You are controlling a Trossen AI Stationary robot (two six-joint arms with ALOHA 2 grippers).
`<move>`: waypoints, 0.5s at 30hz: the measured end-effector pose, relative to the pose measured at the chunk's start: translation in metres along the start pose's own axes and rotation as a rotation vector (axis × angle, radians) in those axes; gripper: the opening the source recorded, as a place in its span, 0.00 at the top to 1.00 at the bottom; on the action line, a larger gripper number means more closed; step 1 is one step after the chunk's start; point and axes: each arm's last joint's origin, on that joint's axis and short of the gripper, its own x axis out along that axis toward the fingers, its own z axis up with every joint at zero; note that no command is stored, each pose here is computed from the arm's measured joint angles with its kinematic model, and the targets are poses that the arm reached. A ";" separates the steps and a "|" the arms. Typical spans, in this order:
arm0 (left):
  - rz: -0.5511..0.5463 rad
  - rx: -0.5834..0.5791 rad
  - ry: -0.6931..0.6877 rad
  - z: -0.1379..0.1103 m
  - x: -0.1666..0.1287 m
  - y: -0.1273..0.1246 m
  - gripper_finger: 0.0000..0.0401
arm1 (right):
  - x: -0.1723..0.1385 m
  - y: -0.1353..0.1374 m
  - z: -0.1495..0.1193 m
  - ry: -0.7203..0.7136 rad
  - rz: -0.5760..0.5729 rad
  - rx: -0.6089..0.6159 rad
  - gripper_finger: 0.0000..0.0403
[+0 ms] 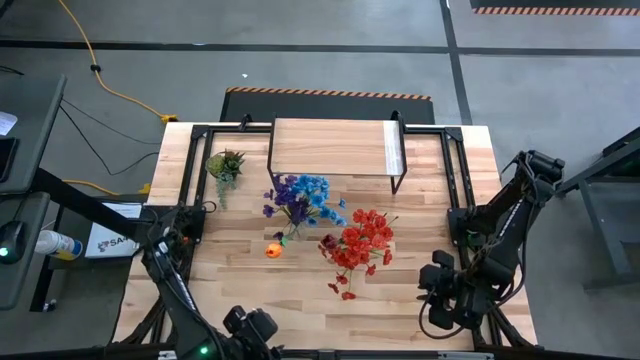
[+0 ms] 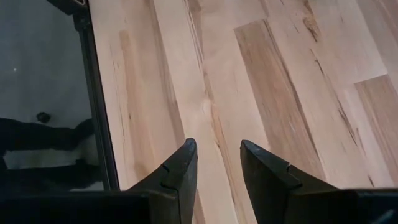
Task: Pick and place flowers into a vace then onto a shelf
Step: Put the right transparent crystal vase with flowers on the shelf
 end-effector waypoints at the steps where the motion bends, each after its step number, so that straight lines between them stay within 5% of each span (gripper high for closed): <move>1: -0.001 -0.006 0.000 0.000 0.000 0.000 0.27 | 0.000 0.000 0.000 0.000 0.000 -0.001 0.72; 15: -0.001 -0.017 0.000 0.000 0.000 0.000 0.27 | 0.007 -0.009 0.019 -0.037 -0.058 -0.036 0.70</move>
